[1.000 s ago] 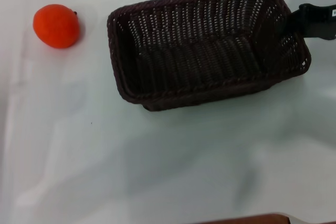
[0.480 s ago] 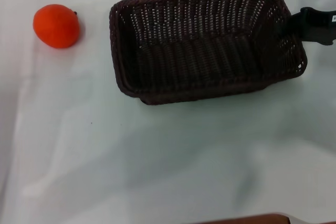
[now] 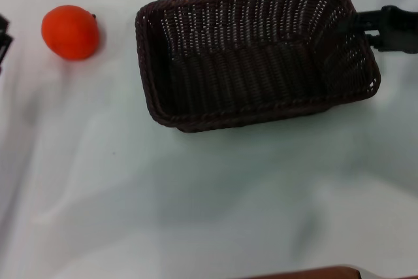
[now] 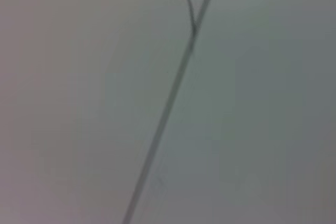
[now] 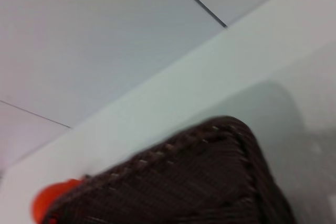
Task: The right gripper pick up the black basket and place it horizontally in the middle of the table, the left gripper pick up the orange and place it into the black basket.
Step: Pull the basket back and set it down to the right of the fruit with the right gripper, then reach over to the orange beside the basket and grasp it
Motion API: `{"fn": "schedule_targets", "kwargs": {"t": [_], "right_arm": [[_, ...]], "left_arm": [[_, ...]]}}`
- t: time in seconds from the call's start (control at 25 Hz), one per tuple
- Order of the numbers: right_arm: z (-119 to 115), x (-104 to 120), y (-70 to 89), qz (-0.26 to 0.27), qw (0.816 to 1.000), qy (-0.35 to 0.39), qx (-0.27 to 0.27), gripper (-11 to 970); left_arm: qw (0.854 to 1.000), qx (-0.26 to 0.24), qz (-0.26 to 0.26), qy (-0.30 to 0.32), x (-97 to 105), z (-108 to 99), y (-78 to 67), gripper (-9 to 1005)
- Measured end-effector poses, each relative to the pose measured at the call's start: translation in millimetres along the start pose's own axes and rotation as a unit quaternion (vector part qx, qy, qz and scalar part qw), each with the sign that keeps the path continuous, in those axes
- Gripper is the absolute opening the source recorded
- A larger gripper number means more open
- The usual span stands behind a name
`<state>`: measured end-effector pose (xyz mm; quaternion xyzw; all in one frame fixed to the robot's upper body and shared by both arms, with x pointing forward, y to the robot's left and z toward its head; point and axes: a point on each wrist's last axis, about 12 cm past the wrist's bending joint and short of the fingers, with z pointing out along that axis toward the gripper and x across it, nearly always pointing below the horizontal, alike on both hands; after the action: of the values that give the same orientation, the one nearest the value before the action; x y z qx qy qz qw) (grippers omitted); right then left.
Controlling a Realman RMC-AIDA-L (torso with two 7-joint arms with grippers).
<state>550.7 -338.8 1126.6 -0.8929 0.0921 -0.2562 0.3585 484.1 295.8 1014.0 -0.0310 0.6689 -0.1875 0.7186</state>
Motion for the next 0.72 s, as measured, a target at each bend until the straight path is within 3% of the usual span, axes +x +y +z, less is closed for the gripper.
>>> {"fn": "schedule_targets", "kwargs": {"t": [0.2,0.4,0.72], "right_arm": [[-17.3,2.1,-0.5,-0.021,0.998,0.039,0.043,567],[-33.7,0.7,2.6,-0.045,0.992,0.084,0.082,699],[-54.1,-4.7,17.6,-0.047,0.985,0.136,0.098,696]], "left_arm": [[0.995,0.051,-0.008,0.082,0.1,35.0,-0.5,902],[0.987,0.057,0.013,0.148,8.7,67.9,-11.8,902],[0.978,0.019,0.03,0.204,17.1,96.8,-21.7,817]]}}
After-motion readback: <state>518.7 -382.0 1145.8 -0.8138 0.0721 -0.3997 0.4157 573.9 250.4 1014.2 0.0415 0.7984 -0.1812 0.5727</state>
